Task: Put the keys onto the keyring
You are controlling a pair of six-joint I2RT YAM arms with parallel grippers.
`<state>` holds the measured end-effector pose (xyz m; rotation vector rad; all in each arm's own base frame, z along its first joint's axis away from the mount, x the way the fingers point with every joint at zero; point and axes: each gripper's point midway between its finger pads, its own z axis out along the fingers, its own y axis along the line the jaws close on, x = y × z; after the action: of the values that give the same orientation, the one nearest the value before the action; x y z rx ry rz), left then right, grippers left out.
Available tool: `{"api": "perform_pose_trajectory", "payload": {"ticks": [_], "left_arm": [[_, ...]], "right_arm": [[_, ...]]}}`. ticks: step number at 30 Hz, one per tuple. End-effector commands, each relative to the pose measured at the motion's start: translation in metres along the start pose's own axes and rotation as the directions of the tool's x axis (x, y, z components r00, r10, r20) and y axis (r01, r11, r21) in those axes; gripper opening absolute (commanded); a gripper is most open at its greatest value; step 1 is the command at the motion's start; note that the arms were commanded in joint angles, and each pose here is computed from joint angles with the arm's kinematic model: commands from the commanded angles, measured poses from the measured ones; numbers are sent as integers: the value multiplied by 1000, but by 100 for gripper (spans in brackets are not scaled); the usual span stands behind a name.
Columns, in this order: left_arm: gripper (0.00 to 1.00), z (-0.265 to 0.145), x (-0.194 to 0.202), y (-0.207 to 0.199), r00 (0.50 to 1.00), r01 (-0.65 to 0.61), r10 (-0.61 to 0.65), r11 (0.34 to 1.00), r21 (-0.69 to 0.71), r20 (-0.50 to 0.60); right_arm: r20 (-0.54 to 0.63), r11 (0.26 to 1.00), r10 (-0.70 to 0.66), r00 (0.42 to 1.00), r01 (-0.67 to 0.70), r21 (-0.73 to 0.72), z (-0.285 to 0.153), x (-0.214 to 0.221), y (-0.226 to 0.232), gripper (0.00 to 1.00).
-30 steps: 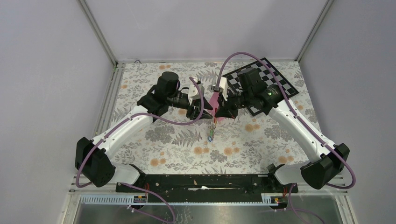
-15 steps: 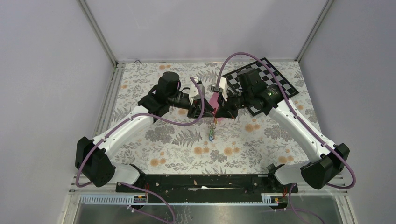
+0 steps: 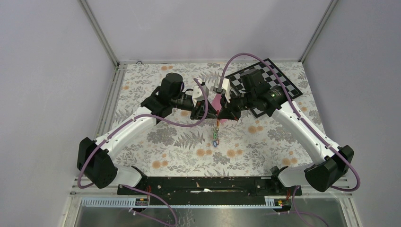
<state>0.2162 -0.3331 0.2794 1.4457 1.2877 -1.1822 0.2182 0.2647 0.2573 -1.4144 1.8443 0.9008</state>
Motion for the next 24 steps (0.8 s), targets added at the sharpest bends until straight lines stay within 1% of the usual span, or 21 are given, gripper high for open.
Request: {"api": "perform_pose_trajectory", "payload": {"ticks": [1,4,10,14,16,20,24], "left_arm": [[19,3,-8,0,999,-37,36,999,10,26],[14,3,-7,-1,999,-32,32,999,13,26],[15,3,-3,-1,1000,-24,23,1000,9,20],[14,2,-2,-2,1000,-22,21,1000,11,20],[12,2,-2,-3,1000,-18,18,1000,14,19],[0,3,-2,-4,1000,-12,11,1000,21,20],[0,2,-4,-8,1000,-13,12,999,31,27]], "right_arm": [[62,999,-50,997,49,17,-9,-22,4,0],[62,999,-50,997,49,20,-10,-23,3,0],[67,998,-53,996,51,26,-11,-24,3,0],[68,998,-51,996,50,26,-11,-25,3,0],[70,998,-51,996,49,27,-12,-26,4,0],[74,998,-49,996,47,29,-12,-27,3,0],[77,998,-49,996,46,34,-12,-28,3,0]]}}
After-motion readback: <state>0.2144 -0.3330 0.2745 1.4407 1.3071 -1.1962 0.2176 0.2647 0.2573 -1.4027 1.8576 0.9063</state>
